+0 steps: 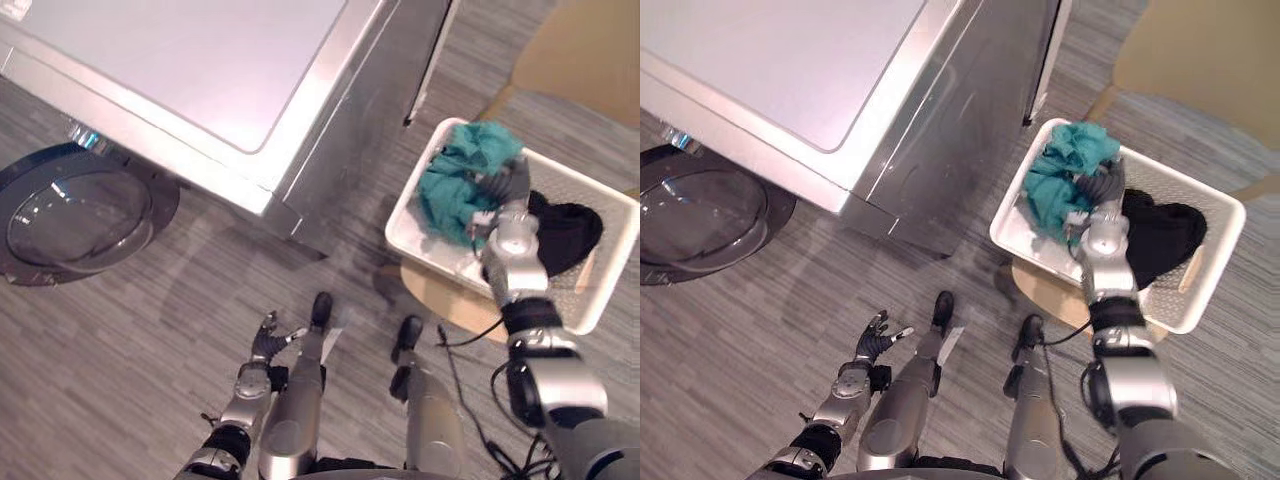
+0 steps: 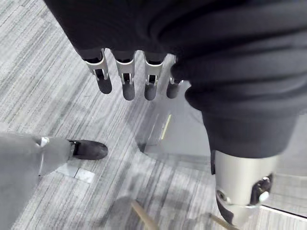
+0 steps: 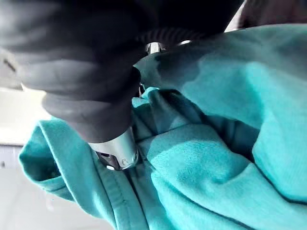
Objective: Pick up the laundry basket with both hands and put the clothes into the washing machine.
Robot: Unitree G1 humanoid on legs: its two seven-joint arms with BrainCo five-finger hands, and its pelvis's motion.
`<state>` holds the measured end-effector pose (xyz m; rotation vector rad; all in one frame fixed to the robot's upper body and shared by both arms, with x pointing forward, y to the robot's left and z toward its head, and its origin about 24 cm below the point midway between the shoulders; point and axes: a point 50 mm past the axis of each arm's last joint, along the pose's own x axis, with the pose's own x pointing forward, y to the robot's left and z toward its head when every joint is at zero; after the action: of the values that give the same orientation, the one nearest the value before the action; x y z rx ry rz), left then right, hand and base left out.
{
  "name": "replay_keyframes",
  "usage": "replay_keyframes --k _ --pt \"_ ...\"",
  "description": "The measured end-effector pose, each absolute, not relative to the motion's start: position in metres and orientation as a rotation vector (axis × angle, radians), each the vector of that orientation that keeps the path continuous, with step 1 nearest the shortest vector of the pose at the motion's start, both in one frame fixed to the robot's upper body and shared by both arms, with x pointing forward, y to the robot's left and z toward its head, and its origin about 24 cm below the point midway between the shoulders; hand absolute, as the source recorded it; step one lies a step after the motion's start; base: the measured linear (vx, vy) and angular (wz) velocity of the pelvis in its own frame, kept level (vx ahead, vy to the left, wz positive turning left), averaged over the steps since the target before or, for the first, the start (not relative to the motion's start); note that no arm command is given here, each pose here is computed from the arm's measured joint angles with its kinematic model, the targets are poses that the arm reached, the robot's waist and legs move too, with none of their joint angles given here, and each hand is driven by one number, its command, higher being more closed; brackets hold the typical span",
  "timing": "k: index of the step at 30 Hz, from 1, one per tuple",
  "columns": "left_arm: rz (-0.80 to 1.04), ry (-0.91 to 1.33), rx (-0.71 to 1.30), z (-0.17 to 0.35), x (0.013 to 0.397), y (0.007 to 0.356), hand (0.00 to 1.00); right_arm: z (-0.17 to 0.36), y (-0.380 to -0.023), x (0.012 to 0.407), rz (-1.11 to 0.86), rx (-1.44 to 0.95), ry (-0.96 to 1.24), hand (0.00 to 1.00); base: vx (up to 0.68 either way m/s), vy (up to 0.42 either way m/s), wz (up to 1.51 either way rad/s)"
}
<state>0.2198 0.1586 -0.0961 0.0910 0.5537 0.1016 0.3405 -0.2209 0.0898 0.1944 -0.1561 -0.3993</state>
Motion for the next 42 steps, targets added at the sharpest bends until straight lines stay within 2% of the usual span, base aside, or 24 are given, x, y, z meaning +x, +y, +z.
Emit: replay_keyframes --k 2,5,10,14,18,22,24,27,34,38,42 --pt "0.106 0.578 0.098 -0.100 0.214 0.160 0.00 0.069 -0.217 0.326 -0.418 0.296 -0.117 1.00 0.02 -0.007 -0.10" --pt "0.142 0.647 0.084 -0.113 0.191 0.165 0.00 0.049 -0.201 0.299 -0.399 0.606 -0.134 1.00 0.01 0.007 -0.24" --pt "0.162 0.738 0.077 -0.128 0.150 0.170 0.00 0.055 -0.173 0.275 -0.242 0.821 -0.221 1.00 0.02 0.035 -0.53" --pt "0.130 0.675 0.086 -0.118 0.159 0.170 0.00 0.070 -0.158 0.273 -0.134 0.834 -0.277 1.00 -0.02 0.030 -0.48" --pt "0.097 0.472 0.115 -0.084 0.195 0.171 0.00 0.075 -0.150 0.265 -0.089 0.835 -0.299 1.00 -0.04 -0.074 0.25" --pt "0.077 0.295 0.135 -0.051 0.211 0.168 0.00 0.091 -0.136 0.265 0.033 0.722 -0.349 1.00 -0.10 -0.292 0.67" --pt "0.041 0.166 0.151 -0.028 0.215 0.153 0.00 0.099 -0.130 0.269 0.108 0.653 -0.362 1.00 -0.23 -0.225 0.39" --pt "-0.042 0.040 0.153 -0.003 0.215 0.126 0.00 0.098 -0.136 0.270 0.110 0.611 -0.355 1.00 -0.24 -0.195 0.85" --pt "-0.197 -0.270 0.196 0.053 0.236 0.094 0.00 0.112 -0.126 0.290 0.194 0.533 -0.356 1.00 -0.11 -0.021 0.51" --pt "-0.333 -0.322 0.243 0.059 0.234 0.070 0.00 0.112 -0.111 0.288 0.267 0.542 -0.351 1.00 -0.08 0.037 -0.02" --pt "-0.385 -0.333 0.290 0.057 0.241 0.060 0.00 0.110 -0.090 0.284 0.338 0.594 -0.321 1.00 -0.01 0.047 -0.07"
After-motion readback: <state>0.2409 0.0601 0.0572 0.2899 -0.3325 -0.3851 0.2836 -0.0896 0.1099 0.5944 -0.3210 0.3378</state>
